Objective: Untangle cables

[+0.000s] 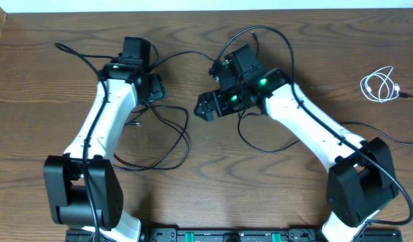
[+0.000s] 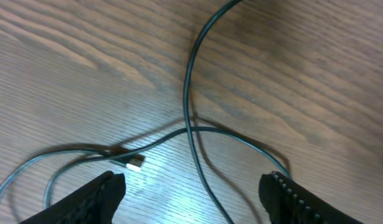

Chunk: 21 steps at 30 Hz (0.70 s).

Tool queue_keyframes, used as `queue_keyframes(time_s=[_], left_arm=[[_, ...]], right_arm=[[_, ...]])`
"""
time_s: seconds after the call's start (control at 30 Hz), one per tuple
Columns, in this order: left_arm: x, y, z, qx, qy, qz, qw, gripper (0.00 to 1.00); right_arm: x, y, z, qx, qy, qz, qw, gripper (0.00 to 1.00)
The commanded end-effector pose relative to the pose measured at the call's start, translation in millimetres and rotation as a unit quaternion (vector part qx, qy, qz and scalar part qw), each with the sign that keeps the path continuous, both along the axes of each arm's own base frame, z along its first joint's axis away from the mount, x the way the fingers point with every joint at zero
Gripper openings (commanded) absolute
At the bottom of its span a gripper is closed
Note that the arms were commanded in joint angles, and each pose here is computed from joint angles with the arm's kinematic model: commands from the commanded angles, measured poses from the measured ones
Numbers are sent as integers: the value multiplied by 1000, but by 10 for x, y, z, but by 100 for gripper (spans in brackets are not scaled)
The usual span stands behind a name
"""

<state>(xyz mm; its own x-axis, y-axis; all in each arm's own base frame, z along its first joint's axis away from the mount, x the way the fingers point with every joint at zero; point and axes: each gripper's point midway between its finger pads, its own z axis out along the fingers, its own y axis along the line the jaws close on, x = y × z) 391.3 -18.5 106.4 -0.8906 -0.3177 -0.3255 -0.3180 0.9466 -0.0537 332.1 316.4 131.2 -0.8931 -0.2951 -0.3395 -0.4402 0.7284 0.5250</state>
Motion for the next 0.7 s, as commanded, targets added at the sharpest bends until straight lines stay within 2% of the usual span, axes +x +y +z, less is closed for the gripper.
queue_keyframes(time_s=[0.0,0.1,0.17,0.23,0.33,0.37,0.47,0.5,0.53,0.67], left_arm=[[76,-16,122,-78,-13,2,997,75],[98,96,176,-161,-20,23,987,75],[101,248,207,-190,-26,44,980,83],[81,434,210,-197,-29,67,978,90],[61,611,205,-196,-32,89,976,91],[56,653,205,-196,-33,94,975,98],[47,710,203,-196,-34,102,975,98],[47,713,203,-196,-34,102,975,98],[48,712,203,-196,-35,102,975,98],[47,712,203,-196,-34,102,975,98]], right_arm=[[-191,194,-141,-9,18,19,1000,99],[-289,322,-384,-30,55,-6,998,99],[-322,415,-538,-31,77,-18,996,99],[-368,555,-709,-22,93,-7,995,99],[-451,699,-920,-14,109,13,994,96],[-479,752,-1005,-11,114,20,993,94],[-537,857,-1165,-2,123,35,992,87],[-550,870,-1204,0,129,37,991,82],[-554,872,-1215,1,131,38,991,73],[-442,855,-1183,12,122,30,992,20]])
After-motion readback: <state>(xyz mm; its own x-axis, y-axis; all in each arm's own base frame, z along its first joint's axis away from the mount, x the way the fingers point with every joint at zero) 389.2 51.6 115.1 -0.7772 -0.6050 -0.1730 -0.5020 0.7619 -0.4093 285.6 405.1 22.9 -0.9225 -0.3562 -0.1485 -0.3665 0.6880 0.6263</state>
